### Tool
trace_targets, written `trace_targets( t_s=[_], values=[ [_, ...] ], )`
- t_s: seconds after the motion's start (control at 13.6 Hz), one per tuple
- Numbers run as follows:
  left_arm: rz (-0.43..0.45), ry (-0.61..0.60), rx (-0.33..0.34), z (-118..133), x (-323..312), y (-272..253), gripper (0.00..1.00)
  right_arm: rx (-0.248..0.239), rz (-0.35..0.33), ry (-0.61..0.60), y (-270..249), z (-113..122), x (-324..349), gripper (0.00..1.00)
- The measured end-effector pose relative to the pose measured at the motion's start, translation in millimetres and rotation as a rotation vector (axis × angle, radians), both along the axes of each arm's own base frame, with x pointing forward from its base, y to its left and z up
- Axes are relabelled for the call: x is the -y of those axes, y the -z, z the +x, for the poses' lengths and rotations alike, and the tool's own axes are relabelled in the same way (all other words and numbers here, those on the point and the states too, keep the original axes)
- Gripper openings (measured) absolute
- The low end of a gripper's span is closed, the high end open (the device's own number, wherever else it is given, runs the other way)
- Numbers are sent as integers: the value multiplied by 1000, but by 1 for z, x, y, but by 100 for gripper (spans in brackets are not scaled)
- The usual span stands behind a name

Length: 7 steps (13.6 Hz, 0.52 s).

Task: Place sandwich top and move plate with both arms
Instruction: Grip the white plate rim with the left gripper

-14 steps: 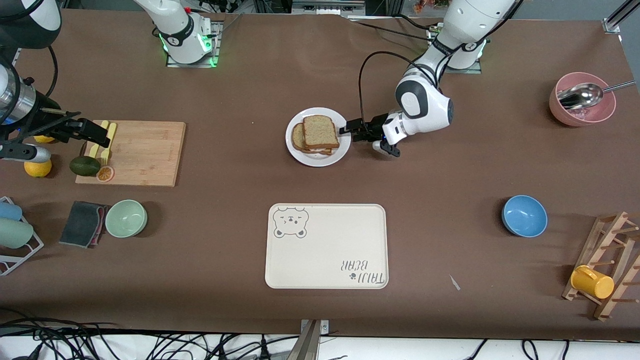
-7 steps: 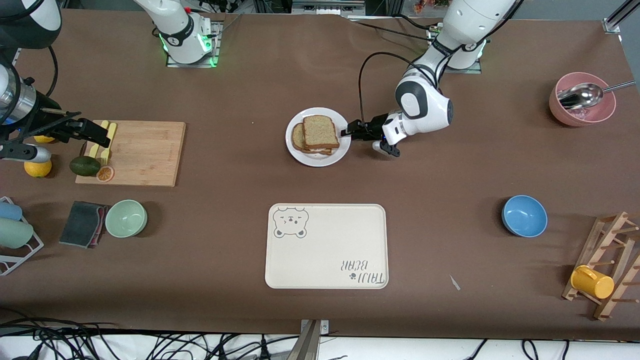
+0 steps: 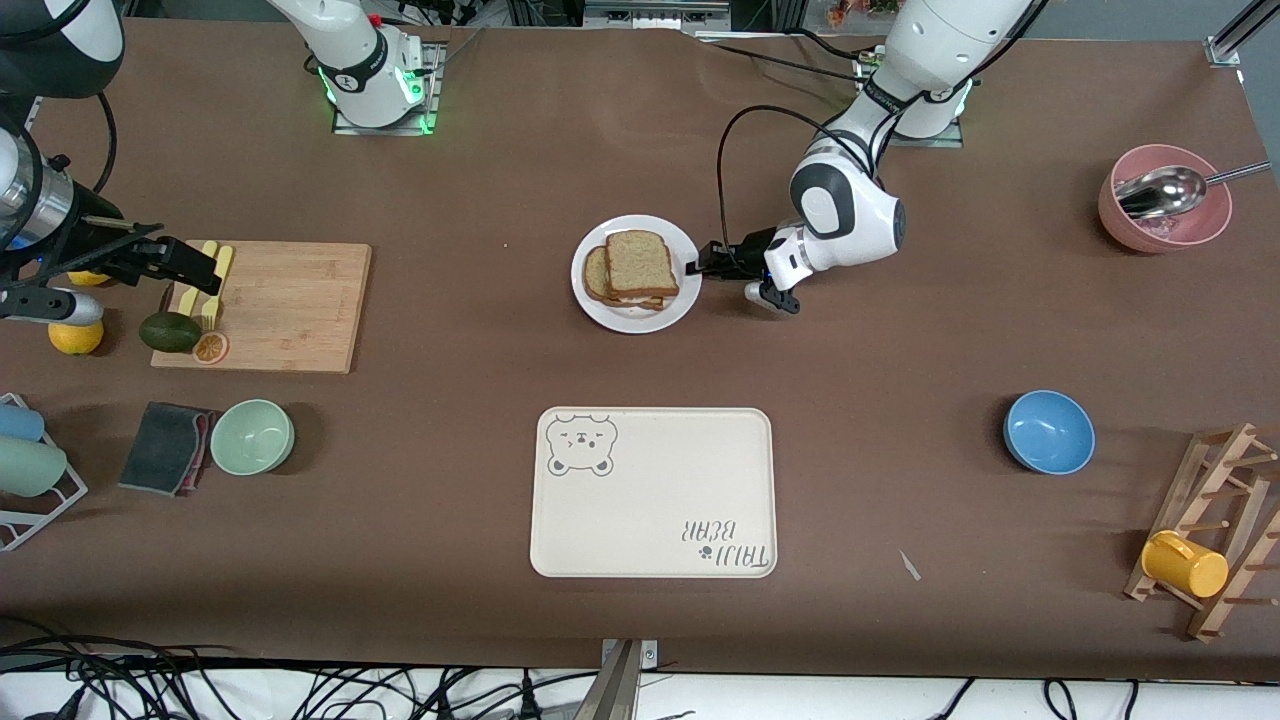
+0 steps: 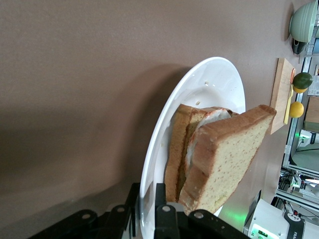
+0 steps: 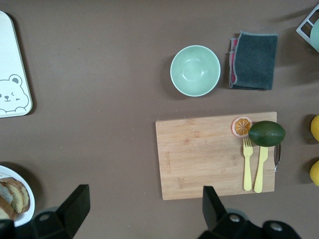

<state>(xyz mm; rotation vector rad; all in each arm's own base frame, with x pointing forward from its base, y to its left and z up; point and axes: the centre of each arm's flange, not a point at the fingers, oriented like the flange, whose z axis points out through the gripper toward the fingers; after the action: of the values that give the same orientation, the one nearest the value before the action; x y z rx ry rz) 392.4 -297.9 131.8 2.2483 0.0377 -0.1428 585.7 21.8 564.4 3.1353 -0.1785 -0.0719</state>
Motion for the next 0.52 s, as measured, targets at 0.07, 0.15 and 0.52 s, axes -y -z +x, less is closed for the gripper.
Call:
trace_targets(
  t_s=[0.07,0.15,0.52],
  values=[
    [0,0,0,0,0,0,14,-1,0,0,0,0,0,100],
    [0,0,0,0,0,0,14,-1,0,0,0,0,0,100],
    [-22,-13,4,-1,2,1,5,-1,0,1,0,0,1,100]
  ],
)
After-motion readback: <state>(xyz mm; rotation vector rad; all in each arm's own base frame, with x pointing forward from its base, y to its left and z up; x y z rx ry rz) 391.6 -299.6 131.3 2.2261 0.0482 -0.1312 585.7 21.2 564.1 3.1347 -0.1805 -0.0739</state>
